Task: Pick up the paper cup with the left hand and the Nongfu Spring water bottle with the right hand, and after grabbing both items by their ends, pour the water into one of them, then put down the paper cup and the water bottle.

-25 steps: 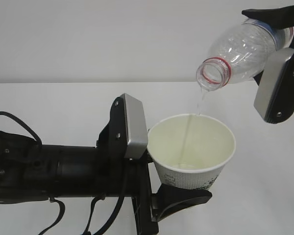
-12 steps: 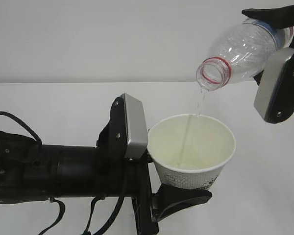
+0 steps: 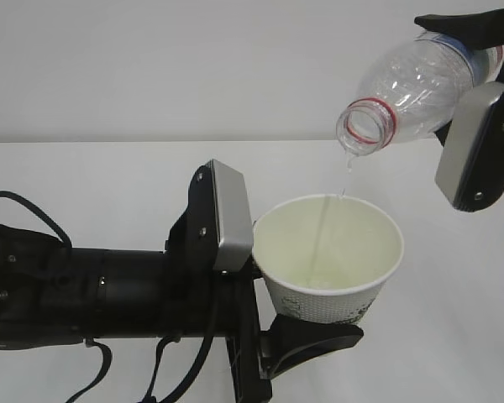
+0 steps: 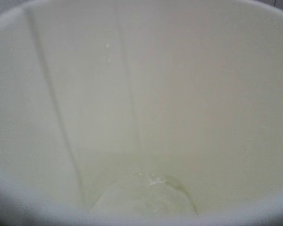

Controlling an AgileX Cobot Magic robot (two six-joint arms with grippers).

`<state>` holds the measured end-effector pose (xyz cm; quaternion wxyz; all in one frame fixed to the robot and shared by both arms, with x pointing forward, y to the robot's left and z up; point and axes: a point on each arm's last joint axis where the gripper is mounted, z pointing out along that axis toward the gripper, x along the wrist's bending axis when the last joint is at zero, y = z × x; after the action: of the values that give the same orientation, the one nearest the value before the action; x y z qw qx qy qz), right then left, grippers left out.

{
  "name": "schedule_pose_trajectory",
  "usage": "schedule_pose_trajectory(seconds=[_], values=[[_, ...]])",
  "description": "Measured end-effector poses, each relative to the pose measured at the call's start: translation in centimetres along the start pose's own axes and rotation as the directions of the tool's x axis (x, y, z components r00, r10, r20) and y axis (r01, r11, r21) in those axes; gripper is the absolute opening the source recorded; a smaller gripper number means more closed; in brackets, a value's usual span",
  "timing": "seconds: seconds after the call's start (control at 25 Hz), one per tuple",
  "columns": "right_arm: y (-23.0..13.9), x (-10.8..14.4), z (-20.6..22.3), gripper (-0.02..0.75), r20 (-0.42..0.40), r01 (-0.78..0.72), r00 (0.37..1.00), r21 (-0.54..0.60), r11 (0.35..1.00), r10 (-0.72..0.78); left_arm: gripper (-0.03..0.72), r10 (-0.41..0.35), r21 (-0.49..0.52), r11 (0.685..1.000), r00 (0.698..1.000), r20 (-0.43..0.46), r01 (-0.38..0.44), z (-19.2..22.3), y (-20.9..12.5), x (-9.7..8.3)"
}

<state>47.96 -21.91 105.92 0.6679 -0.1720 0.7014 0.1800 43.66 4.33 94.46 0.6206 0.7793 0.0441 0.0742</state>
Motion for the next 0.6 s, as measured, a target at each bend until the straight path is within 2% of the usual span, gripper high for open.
schedule_pose_trajectory(seconds=[0.6], values=[[0.00, -0.02, 0.00, 0.504, 0.002, 0.000, 1.000, 0.000, 1.000, 0.000, 0.526, 0.000, 0.000, 1.000, 1.000, 0.000, 0.000, 0.00, 0.00, 0.00]])
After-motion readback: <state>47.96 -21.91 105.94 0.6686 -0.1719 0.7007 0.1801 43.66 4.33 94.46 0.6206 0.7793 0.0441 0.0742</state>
